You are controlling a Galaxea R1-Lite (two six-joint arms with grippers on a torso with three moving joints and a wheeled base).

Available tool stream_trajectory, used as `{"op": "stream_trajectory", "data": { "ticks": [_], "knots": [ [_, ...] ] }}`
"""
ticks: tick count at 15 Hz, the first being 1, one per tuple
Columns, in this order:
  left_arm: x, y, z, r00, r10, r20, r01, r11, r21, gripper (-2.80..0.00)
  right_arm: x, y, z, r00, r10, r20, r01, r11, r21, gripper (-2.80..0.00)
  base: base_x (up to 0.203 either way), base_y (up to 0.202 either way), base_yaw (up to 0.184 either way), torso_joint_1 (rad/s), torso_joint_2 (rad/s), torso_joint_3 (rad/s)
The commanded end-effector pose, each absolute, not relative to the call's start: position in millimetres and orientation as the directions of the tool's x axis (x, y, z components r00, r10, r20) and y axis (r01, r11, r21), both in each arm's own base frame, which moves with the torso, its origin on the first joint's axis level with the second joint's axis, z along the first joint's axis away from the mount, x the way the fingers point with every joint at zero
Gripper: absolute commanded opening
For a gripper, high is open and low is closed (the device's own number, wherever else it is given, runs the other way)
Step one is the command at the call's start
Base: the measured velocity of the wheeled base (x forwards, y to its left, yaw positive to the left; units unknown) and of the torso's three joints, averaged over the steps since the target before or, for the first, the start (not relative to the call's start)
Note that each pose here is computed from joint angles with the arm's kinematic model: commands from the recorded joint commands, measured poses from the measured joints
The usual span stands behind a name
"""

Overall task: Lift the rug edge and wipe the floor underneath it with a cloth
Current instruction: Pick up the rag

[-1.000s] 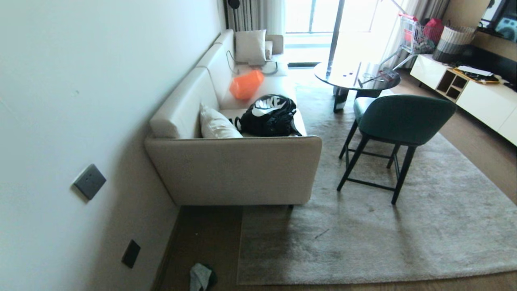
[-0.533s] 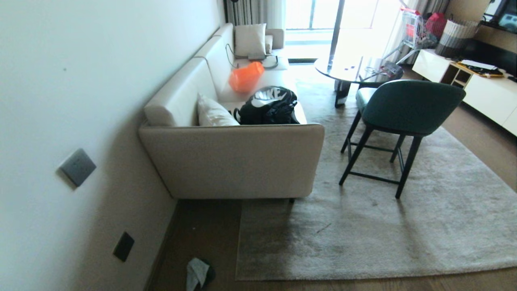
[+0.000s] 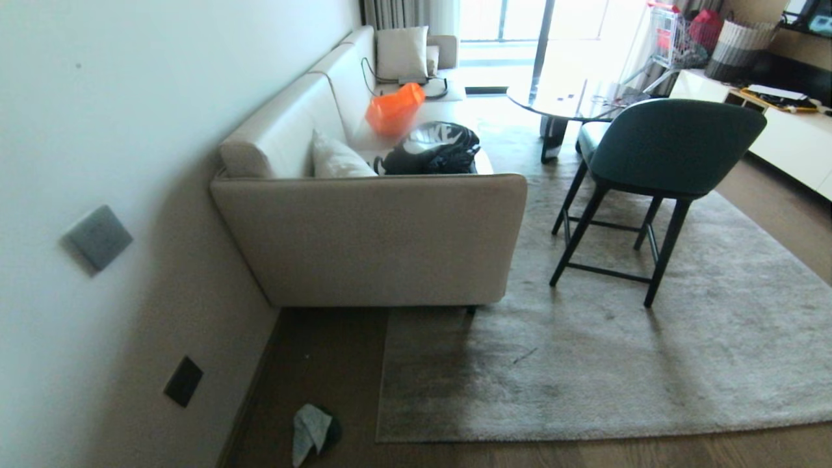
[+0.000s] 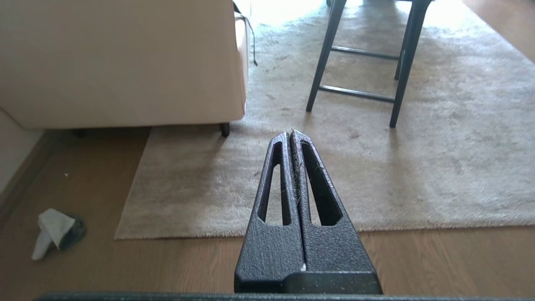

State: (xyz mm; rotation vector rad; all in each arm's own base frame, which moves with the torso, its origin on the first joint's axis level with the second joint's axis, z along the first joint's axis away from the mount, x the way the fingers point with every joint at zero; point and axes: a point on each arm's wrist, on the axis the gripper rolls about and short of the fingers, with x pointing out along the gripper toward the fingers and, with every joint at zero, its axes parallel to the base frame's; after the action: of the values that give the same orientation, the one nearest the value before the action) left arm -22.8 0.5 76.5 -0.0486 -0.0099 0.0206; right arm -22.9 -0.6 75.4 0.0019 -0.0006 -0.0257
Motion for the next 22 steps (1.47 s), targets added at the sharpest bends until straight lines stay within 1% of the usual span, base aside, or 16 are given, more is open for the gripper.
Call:
{"op": "stream_trajectory", "data": {
  "ticks": [1,10,22],
  "knots": [
    [-22.8,0.6,76.4,1.000,0.021,0.009,-0.021,0.999,-0.049,-2.80,-22.8,-0.6,75.5,1.000,-0.026,0.000,0.026,1.000,0.002,-2.80,0.000,0.000,0.000,-0.078,0.47,0.387],
    [-22.8,0.6,76.4,1.000,0.021,0.009,-0.021,0.999,-0.049,-2.80,-22.8,-0.6,75.5,1.000,-0.026,0.000,0.026,1.000,0.003,-2.80,0.000,0.000,0.000,-0.016,0.43,0.418],
    [-22.8,0.6,76.4,1.000,0.021,0.009,-0.021,0.999,-0.049,-2.80,-22.8,-0.6,75.5,1.000,-0.028,0.000,0.028,1.000,0.006,-2.80,0.000,0.000,0.000,0.000,0.01,0.012]
  ]
}}
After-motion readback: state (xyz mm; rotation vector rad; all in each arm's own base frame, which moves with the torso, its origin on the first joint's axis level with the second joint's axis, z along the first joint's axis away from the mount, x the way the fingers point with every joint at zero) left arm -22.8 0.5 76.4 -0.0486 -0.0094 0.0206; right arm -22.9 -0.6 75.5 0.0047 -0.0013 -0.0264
